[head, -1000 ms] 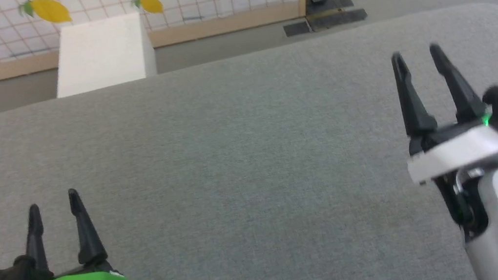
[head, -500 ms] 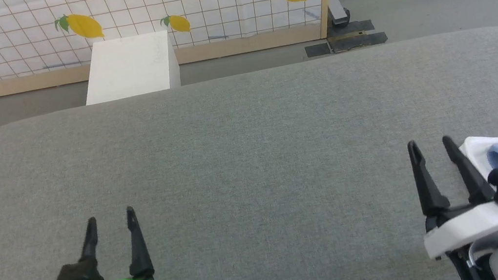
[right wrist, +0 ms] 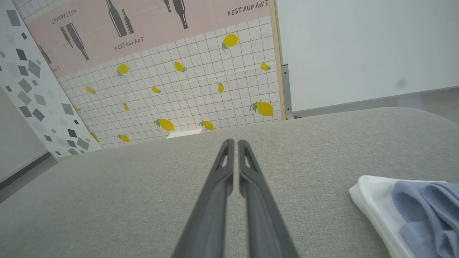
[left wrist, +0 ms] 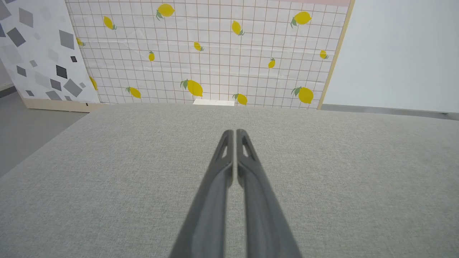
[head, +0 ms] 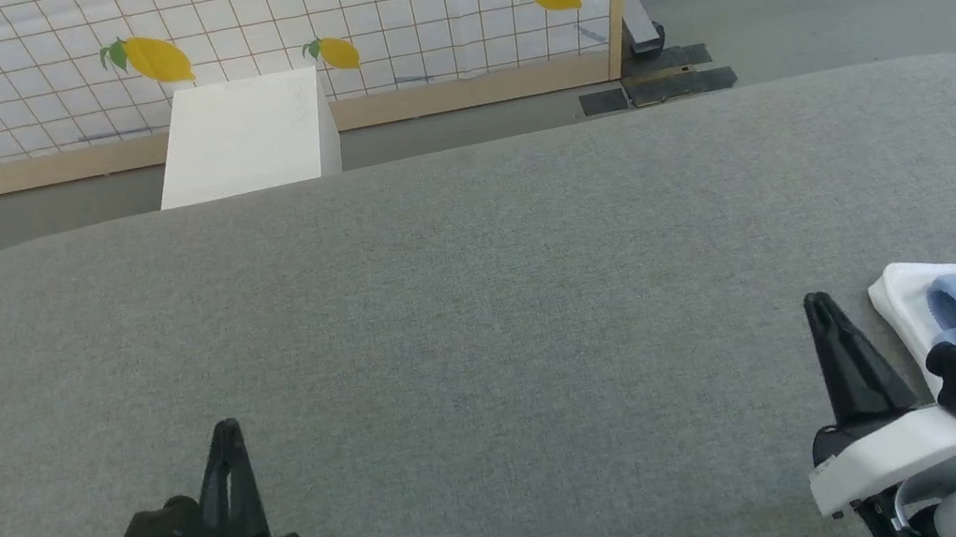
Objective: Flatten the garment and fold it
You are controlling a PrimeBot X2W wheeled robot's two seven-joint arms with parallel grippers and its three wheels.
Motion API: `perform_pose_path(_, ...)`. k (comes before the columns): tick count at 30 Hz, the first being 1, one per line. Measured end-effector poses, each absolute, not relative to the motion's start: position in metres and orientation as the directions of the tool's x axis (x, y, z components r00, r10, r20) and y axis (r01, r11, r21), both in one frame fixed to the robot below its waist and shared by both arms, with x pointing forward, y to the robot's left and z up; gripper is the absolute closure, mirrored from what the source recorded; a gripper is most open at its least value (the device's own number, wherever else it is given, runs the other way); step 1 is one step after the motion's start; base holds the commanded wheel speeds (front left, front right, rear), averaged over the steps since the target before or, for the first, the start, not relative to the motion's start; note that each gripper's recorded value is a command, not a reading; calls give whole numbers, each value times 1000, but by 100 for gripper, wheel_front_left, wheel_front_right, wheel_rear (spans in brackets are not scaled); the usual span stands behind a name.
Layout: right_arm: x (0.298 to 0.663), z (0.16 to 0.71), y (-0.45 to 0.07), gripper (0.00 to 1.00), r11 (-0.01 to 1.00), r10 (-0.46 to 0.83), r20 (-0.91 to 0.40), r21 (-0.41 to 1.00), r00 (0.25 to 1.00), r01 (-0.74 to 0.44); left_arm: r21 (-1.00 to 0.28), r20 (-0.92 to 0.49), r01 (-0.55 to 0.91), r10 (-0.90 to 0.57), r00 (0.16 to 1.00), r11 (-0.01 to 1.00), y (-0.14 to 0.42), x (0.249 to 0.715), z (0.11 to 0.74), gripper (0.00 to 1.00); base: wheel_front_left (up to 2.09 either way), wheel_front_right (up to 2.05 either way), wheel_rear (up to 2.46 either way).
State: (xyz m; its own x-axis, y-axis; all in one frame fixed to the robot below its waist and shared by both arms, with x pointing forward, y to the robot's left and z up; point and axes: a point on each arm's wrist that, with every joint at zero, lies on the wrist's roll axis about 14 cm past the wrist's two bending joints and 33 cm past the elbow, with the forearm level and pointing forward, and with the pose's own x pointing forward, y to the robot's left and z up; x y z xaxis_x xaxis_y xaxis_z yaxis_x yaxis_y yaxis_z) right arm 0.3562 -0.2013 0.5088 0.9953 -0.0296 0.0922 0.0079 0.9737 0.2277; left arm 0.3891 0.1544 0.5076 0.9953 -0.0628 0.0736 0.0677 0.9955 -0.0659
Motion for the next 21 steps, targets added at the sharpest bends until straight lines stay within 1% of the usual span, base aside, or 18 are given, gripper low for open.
perform_pose_path(21,361,513,-194,100,981,4,84,195,996,-20,-53,62,56,-53,997,997,159,388,510,100,0,0,0)
